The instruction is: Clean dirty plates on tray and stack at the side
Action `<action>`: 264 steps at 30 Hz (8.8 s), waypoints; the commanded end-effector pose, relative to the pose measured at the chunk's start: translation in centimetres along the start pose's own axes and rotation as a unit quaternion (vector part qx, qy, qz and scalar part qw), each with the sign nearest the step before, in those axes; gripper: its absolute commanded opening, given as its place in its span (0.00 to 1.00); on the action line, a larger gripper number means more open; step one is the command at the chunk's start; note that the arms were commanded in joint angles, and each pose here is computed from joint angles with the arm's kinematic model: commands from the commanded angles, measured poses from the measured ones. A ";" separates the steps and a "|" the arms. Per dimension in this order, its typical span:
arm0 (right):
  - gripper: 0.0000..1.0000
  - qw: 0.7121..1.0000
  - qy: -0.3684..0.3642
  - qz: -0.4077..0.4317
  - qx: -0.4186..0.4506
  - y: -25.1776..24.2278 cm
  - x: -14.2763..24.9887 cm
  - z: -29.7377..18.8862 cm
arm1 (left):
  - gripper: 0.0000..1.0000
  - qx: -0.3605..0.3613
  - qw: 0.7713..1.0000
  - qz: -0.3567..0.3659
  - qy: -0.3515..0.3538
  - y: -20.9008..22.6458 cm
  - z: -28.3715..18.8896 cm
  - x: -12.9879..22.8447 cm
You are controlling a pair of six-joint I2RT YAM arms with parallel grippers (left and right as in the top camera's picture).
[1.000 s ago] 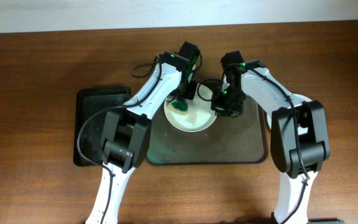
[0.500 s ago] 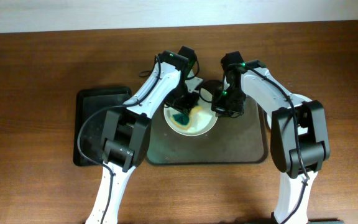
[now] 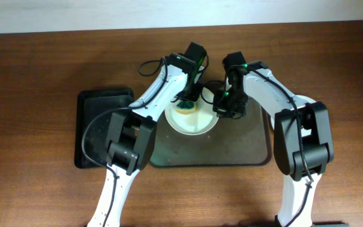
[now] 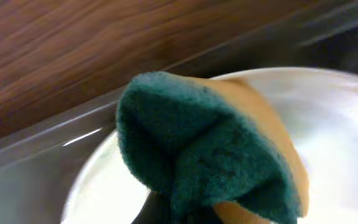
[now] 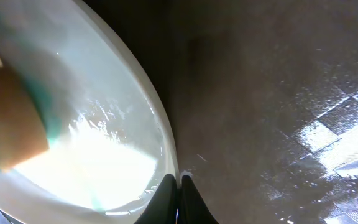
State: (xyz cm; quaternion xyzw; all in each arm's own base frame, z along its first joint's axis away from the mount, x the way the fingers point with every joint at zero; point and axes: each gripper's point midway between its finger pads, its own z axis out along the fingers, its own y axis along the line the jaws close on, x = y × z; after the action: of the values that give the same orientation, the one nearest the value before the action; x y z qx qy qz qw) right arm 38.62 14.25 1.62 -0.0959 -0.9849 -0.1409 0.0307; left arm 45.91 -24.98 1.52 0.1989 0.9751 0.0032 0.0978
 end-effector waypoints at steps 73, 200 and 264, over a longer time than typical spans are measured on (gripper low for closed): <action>0.04 0.631 -0.555 -0.195 0.506 8.0 8.1 -28.7 | 0.00 -0.015 0.980 -0.196 -0.032 24.5 -12.4 1.1; 0.98 0.974 -0.159 0.152 0.053 -19.6 2.3 -21.7 | 1.00 -0.083 0.959 -0.257 -0.089 22.9 -12.1 9.8; 0.98 0.677 -0.721 -0.146 -0.023 -10.9 12.7 -19.1 | 1.00 -0.134 0.935 -0.280 -0.169 26.6 -20.1 9.6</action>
State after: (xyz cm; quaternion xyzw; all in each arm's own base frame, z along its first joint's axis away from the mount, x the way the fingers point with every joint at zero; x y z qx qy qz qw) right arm 24.52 1.01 19.36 -0.0178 -0.6983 -0.0580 -0.7133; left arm 43.51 3.82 19.65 -0.1044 0.9543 0.0674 0.2718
